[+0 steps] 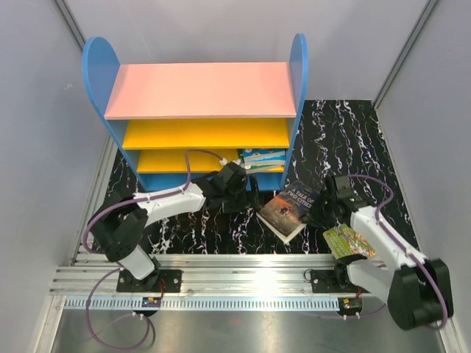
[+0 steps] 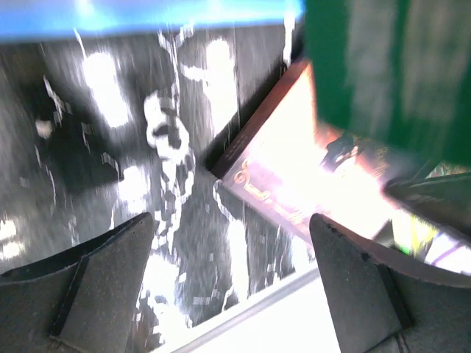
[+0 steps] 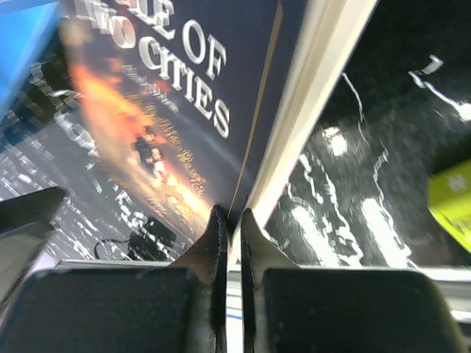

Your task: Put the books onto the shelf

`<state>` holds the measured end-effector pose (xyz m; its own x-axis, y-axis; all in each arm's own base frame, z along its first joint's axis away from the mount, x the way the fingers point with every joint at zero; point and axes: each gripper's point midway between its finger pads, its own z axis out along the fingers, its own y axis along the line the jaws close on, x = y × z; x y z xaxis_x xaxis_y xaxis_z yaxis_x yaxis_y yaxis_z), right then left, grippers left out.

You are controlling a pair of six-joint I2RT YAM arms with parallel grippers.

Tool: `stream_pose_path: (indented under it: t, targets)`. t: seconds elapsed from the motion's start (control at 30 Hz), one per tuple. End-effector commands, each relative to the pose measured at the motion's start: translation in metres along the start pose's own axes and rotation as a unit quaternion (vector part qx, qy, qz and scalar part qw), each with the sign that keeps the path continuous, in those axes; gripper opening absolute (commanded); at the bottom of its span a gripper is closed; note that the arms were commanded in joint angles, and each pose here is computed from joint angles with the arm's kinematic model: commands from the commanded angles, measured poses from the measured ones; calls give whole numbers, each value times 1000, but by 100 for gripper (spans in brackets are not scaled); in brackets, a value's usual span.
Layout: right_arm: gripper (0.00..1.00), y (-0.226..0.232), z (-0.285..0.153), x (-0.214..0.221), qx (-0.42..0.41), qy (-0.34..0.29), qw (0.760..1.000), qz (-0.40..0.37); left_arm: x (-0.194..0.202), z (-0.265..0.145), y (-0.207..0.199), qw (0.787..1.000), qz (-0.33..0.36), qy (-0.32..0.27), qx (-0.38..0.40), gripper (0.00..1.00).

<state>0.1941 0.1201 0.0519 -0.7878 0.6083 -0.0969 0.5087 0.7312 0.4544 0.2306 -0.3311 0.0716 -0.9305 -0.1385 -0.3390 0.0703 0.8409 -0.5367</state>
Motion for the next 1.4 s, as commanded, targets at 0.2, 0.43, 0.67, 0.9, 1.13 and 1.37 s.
stream_pose_path:
  t: [0.2,0.43,0.67,0.9,1.13,1.37]
  targets:
    - [0,-9,-60,24,-9,-2,999,-52,44,-30,-31,992,53,48,99,91]
    - [0,0,-89,45,-49,29,995,-77,59,-59,-56,985,60,32,161,91]
    - [0,36,-134,53,-136,30,985,-97,62,-90,-78,965,60,-2,254,93]
    - [0,77,-182,54,-215,28,970,-111,65,-108,-100,936,30,-15,350,94]
    - [0,123,-236,60,-318,39,941,-107,70,-117,-119,907,-15,-14,422,94]
    - [0,143,-275,69,-390,42,912,-120,74,-103,-136,899,-41,11,437,94]
